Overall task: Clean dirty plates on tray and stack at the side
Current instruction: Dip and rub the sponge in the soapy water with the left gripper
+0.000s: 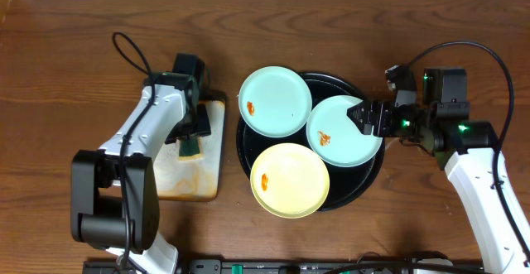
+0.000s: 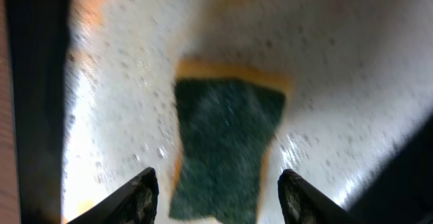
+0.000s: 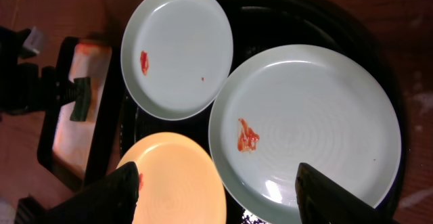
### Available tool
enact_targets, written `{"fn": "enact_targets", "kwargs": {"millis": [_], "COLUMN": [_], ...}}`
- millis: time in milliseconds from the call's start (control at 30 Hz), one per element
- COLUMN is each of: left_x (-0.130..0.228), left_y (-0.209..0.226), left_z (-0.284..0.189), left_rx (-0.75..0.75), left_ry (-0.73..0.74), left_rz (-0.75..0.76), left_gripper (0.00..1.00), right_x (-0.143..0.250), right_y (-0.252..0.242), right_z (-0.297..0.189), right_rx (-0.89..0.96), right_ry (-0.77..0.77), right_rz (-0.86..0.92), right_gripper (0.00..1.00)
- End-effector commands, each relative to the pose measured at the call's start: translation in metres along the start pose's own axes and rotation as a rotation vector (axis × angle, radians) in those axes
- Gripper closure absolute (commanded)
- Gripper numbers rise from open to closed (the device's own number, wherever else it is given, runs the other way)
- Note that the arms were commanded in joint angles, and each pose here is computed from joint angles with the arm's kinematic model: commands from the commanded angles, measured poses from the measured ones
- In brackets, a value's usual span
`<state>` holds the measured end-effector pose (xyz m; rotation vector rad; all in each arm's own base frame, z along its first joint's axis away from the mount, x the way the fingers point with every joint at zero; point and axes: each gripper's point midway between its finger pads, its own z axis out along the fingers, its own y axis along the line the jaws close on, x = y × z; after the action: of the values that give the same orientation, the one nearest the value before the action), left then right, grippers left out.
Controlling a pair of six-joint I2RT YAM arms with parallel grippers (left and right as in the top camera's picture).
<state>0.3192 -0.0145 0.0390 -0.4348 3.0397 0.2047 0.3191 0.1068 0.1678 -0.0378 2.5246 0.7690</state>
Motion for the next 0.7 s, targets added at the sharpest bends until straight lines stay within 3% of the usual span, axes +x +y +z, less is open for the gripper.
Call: {"fn": "enact_targets", "kwargs": {"millis": [0, 333, 667], "left_x": [0.005, 0.008, 0.019], "left_y": [0.004, 0.006, 0.006], "left_z": [0.008, 0.029, 0.048], "left_rx": [-0.017, -0.029, -0.016], "left_ry": [0.004, -0.018, -0.021], "left_rz": [0.022, 0.028, 0.027], "left_gripper": [0.43, 0.69, 0.70], "right_x": [-0.005, -0.004, -0.004], "right_y": [0.007, 0.007, 0.007], "right_z": [-0.003, -0.003, -0.003], "right_rx": [-0.013, -0.012, -0.012], "right_ry": [-0.012, -0.010, -0.009], "right_rz": [-0.006, -0.005, -0.004], "right_gripper": [0.27, 0.27, 0.28]}}
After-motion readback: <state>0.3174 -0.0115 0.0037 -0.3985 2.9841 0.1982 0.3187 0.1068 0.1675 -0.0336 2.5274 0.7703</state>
